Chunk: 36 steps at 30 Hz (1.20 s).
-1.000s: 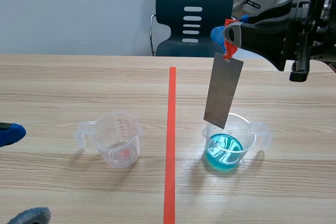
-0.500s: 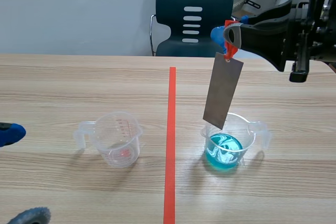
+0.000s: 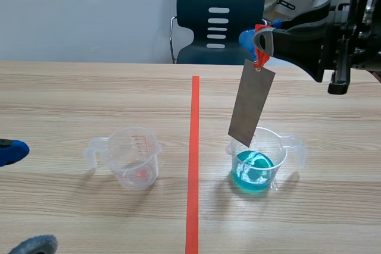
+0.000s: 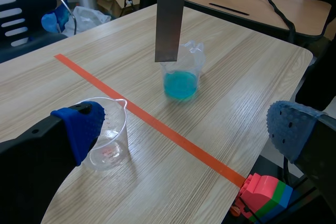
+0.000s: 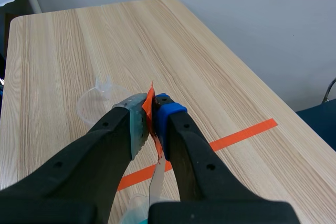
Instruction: Do the redox reaction experiment
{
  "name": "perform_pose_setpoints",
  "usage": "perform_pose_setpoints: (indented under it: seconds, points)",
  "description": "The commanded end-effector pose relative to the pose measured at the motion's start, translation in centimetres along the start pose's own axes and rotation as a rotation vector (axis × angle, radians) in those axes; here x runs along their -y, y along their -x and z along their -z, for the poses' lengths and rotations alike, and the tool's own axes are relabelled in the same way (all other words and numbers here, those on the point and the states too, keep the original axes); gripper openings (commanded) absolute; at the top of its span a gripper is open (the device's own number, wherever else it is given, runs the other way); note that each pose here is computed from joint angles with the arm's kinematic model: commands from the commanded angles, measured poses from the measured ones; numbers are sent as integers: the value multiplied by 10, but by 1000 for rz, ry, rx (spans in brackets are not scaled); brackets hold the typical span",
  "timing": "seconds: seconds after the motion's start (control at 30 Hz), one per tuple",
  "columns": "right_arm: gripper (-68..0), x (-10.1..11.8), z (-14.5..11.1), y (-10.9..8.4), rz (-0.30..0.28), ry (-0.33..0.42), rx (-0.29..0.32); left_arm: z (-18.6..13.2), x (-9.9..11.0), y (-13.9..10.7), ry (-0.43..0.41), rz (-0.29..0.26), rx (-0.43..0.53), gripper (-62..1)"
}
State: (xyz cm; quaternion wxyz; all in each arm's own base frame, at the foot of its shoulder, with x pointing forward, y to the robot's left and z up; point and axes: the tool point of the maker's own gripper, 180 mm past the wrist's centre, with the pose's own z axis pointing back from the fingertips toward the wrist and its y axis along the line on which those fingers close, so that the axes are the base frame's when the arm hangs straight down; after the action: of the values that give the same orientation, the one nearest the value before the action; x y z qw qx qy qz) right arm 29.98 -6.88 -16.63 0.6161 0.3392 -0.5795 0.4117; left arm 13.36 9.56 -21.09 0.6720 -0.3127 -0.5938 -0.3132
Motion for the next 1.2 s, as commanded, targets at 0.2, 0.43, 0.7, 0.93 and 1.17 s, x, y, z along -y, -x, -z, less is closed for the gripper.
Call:
perform_pose_setpoints:
  seconds: [0.2,0.43,0.7,0.93,1.17]
  points:
    - [-667,3,-2,-9,-16,6,20,3,4,-9,4,-14,39,14]
    - [-667,4,-2,-12,-18,6,31,3,4,-11,4,-14,52,14]
    - [-667,3,-4,-15,-19,2,46,3,4,-12,4,-13,54,14]
    - [-667,3,-7,-20,-23,-3,58,3,4,-12,4,-13,57,14]
    - [-667,-2,-15,-30,-33,-20,81,3,3,-13,3,-12,58,14]
